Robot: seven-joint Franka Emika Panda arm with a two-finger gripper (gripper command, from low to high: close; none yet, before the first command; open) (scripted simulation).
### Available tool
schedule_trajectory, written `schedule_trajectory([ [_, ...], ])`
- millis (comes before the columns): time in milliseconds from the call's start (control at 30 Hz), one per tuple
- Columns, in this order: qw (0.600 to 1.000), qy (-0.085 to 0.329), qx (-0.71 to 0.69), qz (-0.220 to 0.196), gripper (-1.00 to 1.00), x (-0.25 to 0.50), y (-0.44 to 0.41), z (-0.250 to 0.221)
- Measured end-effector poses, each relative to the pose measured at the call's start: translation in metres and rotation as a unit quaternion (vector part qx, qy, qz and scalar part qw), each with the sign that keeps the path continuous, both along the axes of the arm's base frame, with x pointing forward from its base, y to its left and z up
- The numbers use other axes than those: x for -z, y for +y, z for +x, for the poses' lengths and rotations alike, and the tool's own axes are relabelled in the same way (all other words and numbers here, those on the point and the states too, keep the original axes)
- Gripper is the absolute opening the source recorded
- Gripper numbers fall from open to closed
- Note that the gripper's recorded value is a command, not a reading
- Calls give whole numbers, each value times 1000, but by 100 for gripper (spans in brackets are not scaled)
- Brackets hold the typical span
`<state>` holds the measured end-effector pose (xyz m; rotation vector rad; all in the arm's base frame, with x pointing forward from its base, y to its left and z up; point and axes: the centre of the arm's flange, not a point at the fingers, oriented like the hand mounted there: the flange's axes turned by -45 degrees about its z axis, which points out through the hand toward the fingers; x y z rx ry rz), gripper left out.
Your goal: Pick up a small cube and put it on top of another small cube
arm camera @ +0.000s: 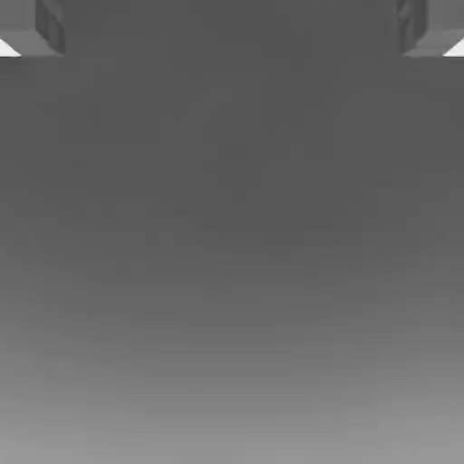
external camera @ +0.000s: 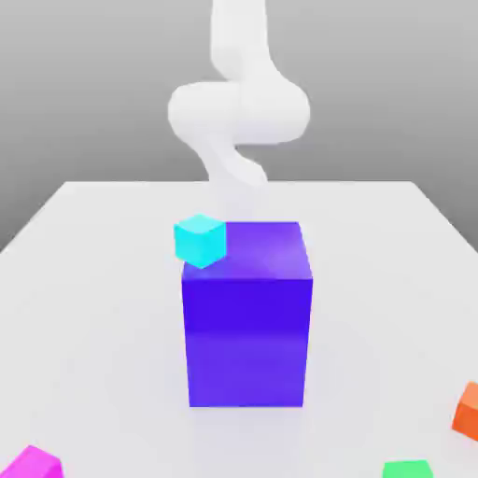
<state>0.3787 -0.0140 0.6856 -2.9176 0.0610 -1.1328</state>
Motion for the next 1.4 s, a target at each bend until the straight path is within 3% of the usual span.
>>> schedule_trajectory([
  [267,994,95,40,24,0,100,-53,89],
  [533,978,185,86,45,0,221,-113,143],
  [800,950,272,137,62,0,357,-176,157],
  [1000,923,337,172,71,0,464,-218,142],
  [1167,915,354,182,72,0,544,-229,135],
  [1200,914,354,182,72,-100,554,-229,134],
  [1400,914,354,182,73,-100,558,-229,134],
])
